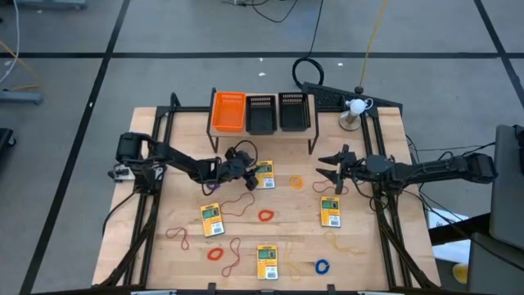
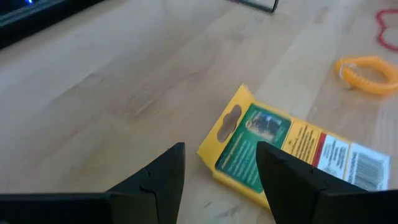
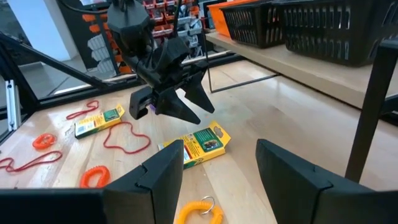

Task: Pick & Place Office Desk Supplies
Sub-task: Put the crayon box into the orange basket on the shelf

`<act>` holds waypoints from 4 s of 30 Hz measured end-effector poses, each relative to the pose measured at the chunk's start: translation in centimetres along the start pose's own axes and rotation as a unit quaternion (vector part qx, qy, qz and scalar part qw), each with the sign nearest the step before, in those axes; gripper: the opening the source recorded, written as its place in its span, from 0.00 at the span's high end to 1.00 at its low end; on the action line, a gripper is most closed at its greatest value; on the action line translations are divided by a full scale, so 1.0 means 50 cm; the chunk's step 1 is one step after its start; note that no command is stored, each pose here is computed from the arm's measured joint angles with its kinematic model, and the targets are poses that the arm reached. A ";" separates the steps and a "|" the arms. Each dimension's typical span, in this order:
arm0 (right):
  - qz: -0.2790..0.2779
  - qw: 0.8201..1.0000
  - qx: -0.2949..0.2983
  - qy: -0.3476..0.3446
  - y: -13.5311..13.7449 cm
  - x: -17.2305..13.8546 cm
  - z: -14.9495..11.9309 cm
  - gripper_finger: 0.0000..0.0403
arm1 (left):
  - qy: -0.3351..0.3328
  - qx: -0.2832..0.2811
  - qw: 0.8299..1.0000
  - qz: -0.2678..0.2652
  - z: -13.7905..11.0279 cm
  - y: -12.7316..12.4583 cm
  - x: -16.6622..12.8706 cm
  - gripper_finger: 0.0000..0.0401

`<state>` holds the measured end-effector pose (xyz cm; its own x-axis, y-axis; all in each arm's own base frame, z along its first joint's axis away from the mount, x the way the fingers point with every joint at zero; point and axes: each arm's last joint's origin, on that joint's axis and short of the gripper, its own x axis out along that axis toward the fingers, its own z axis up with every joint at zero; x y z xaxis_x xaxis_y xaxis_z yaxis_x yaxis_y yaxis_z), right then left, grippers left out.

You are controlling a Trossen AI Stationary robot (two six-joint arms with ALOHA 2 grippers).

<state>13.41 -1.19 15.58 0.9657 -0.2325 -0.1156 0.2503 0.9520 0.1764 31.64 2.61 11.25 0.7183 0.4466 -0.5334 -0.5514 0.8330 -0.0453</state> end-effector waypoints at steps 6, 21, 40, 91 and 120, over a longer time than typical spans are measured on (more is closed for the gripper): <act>-0.002 1.000 -0.001 0.006 0.000 0.001 -0.003 0.52 | 0.013 0.006 1.000 0.005 -0.005 0.002 0.000 0.51; -0.002 1.000 0.007 0.007 0.000 0.002 -0.003 0.52 | 0.027 0.009 1.000 0.003 -0.002 0.025 0.010 0.51; -0.002 1.000 0.006 0.007 0.000 0.002 -0.003 0.52 | 0.037 0.028 0.996 -0.082 0.003 0.018 0.011 0.51; -0.020 0.999 -0.004 0.030 -0.003 0.010 -0.015 0.52 | 0.020 0.003 0.999 -0.050 0.022 0.065 0.029 0.51; -0.020 0.999 -0.004 0.028 -0.003 0.010 -0.014 0.52 | 0.013 0.020 0.998 -0.050 0.025 0.066 0.029 0.51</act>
<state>13.81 -1.29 14.79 0.9496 -0.2583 -0.1776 0.2872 0.9440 0.1626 31.39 6.42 11.36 0.7579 0.3522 -0.5491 -0.4596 0.8856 -0.0663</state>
